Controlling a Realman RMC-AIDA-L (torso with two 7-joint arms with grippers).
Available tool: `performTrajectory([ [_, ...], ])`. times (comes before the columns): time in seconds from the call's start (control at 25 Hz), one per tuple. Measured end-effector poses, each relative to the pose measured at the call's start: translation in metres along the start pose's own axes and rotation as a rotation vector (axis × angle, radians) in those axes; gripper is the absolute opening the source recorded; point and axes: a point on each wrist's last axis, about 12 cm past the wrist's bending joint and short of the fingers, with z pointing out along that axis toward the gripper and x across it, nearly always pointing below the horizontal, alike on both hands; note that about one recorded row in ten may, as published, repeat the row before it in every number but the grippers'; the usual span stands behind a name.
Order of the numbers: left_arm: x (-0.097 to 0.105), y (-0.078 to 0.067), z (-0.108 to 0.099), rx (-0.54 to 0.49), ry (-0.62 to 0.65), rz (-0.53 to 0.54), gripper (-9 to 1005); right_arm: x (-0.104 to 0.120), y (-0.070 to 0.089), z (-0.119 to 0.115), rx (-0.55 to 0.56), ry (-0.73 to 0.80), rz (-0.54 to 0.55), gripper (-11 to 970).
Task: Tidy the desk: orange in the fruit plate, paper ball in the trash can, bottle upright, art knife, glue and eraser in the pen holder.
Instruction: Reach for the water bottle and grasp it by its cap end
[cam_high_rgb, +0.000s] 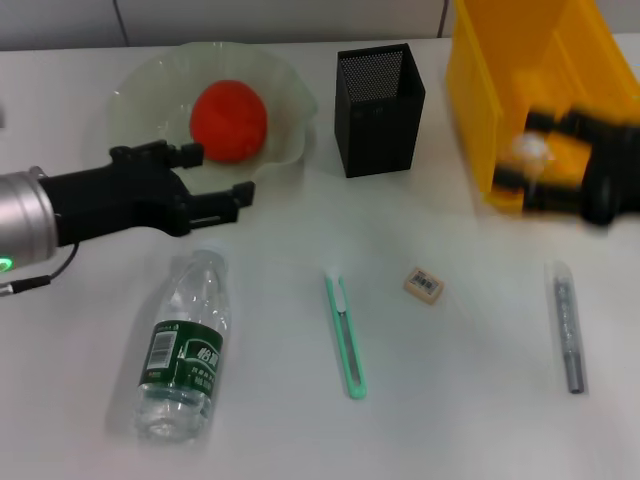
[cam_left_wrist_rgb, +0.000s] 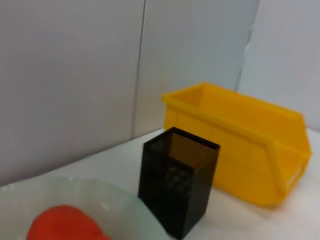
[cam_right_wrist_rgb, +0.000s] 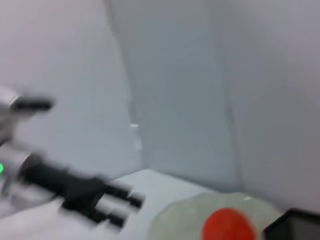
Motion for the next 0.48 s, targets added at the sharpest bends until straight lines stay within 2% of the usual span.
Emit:
performTrajectory([
  [0.04, 0.000, 0.000, 0.000, 0.000, 0.000, 0.000, 819, 0.011, 0.005, -0.002, -0.021, -0.002, -0.020, 852],
  [0.08, -0.004, -0.006, -0.001, -0.022, 0.018, 0.003, 819, 0.021, 0.009, -0.003, -0.033, -0.003, -0.030, 852],
  [0.12, -0.014, -0.022, -0.002, -0.066, 0.062, -0.028, 818, 0.031, 0.013, -0.004, -0.043, -0.006, -0.033, 852],
  [0.16, -0.020, -0.032, -0.001, -0.094, 0.097, -0.054, 818, 0.041, 0.016, -0.004, -0.051, -0.009, -0.034, 852],
  [0.2, -0.024, -0.039, 0.000, -0.118, 0.120, -0.079, 818, 0.049, 0.019, -0.004, -0.054, -0.012, -0.035, 853],
  [0.24, -0.024, -0.039, 0.000, -0.118, 0.120, -0.079, 818, 0.056, 0.022, -0.005, -0.056, -0.015, -0.037, 853],
  [0.28, -0.028, -0.050, 0.006, -0.163, 0.174, -0.096, 818, 0.062, 0.025, -0.005, -0.055, -0.018, -0.037, 853],
  [0.48, -0.030, -0.064, 0.025, -0.231, 0.281, -0.083, 816, 0.077, 0.032, -0.003, -0.065, -0.018, -0.069, 852],
])
